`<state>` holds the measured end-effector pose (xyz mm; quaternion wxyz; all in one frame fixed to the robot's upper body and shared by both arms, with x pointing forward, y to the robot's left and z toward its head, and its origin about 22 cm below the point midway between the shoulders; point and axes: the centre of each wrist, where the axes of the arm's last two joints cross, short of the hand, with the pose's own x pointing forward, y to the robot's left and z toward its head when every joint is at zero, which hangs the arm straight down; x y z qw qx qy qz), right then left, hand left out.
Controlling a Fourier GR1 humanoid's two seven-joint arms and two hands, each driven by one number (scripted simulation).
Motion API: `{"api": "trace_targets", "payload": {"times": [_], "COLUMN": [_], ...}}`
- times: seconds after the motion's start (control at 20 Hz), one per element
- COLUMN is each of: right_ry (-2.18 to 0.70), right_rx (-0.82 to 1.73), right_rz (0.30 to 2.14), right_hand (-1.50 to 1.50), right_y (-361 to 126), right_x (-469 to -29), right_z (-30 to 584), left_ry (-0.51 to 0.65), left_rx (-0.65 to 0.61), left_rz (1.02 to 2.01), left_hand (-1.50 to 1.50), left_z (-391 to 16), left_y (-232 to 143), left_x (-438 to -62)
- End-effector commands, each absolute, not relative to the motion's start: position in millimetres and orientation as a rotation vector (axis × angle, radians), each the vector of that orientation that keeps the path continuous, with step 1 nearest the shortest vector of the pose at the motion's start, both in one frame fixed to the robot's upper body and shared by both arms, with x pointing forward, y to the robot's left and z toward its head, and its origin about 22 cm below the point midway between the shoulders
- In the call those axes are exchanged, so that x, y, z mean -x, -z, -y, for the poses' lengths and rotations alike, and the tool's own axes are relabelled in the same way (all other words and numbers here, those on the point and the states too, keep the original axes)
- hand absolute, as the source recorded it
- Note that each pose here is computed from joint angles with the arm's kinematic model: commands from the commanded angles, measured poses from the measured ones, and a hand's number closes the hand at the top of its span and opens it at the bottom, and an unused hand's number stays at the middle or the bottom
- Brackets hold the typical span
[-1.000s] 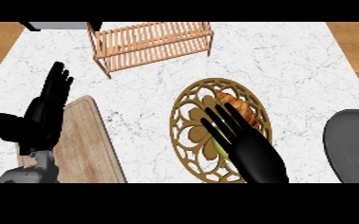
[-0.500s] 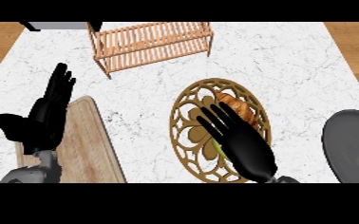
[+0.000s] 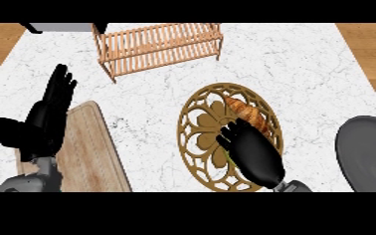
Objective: Pick the lemon from the placemat and place it in the tiered shelf
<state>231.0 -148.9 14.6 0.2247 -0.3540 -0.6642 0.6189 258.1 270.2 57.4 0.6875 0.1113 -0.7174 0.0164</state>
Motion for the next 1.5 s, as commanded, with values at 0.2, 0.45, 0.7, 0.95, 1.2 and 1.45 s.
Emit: {"api": "trace_targets", "payload": {"times": [0.2, 0.45, 0.7, 0.95, 1.2, 1.45], "right_ry": [-1.598, -1.433, -1.297, -0.944, -0.708, -0.633], "right_rx": [0.851, 0.73, 0.659, 0.601, 0.716, 0.841], "right_rz": [1.53, 1.259, 1.297, 1.502, 1.565, 1.546], "right_hand": [1.5, 1.5, 1.5, 1.5, 1.5, 1.5], "right_y": [-7, -10, -46, -112, -168, -208], "right_x": [-225, -221, -209, -216, -215, -225], "right_z": [87, 86, 60, 48, 25, -3], "left_ry": [-0.041, -0.012, 0.002, 0.014, -0.008, -0.018], "left_rx": [-0.248, -0.205, -0.202, -0.207, -0.223, -0.202], "left_rz": [1.6, 1.621, 1.627, 1.627, 1.607, 1.603], "left_hand": [0.0, 0.0, 0.0, 0.0, 0.0, 0.0], "left_z": [-275, -257, -255, -255, -252, -258], "left_y": [-57, -65, -65, -67, -57, -56], "left_x": [-259, -264, -265, -267, -272, -257]}}
